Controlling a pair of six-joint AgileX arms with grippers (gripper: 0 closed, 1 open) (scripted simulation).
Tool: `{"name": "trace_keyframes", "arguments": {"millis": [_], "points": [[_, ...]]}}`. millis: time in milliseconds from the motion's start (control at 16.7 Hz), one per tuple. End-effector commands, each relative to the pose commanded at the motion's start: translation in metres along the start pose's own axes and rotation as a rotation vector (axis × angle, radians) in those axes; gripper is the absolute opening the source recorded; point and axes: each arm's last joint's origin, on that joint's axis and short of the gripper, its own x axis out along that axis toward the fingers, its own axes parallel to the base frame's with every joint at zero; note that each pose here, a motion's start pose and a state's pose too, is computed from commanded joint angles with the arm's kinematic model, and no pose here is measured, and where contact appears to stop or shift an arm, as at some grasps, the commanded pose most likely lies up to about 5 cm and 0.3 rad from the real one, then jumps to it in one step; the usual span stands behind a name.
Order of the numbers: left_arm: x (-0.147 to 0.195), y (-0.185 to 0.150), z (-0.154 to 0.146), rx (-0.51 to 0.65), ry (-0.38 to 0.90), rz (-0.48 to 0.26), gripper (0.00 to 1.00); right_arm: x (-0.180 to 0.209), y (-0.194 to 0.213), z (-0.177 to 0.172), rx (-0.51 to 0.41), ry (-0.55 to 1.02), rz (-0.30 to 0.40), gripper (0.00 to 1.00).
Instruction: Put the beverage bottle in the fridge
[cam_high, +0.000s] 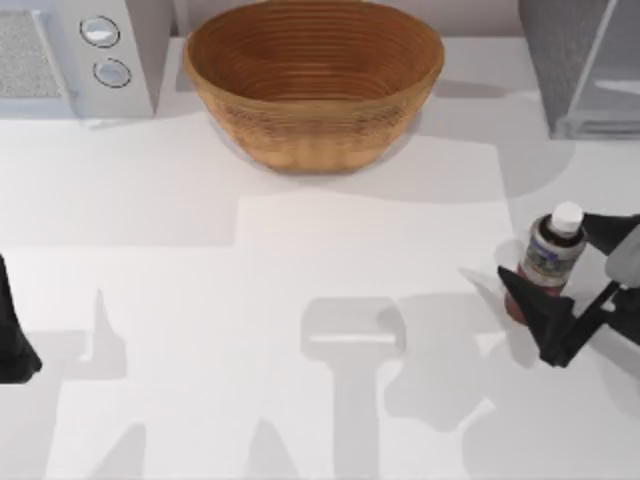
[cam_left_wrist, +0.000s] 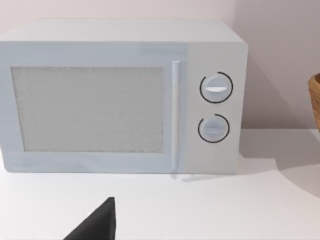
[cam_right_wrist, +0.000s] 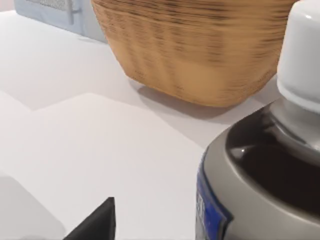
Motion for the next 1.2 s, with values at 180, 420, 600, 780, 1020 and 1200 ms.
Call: {"name": "trace_keyframes", "arguments": {"millis": [180,420,600,780,1020,1200], "points": [[0.0,0.0,0.0,0.0,0.0,0.0,1.0,0.0,0.0,0.0,0.0,0.0,0.0,0.85],[0.0,0.0,0.0,0.0,0.0,0.0,1.0,0.0,0.0,0.0,0.0,0.0,0.0,0.55],[0.0,0.0,0.0,0.0,0.0,0.0,1.0,0.0,0.0,0.0,0.0,0.0,0.0,0.33],[0.0,0.0,0.0,0.0,0.0,0.0,1.0,0.0,0.0,0.0,0.0,0.0,0.0,0.1],[0.0,0.0,0.0,0.0,0.0,0.0,1.0,0.0,0.0,0.0,0.0,0.0,0.0,0.01],[0.0,0.0,0.0,0.0,0.0,0.0,1.0,0.0,0.0,0.0,0.0,0.0,0.0,0.01]]}}
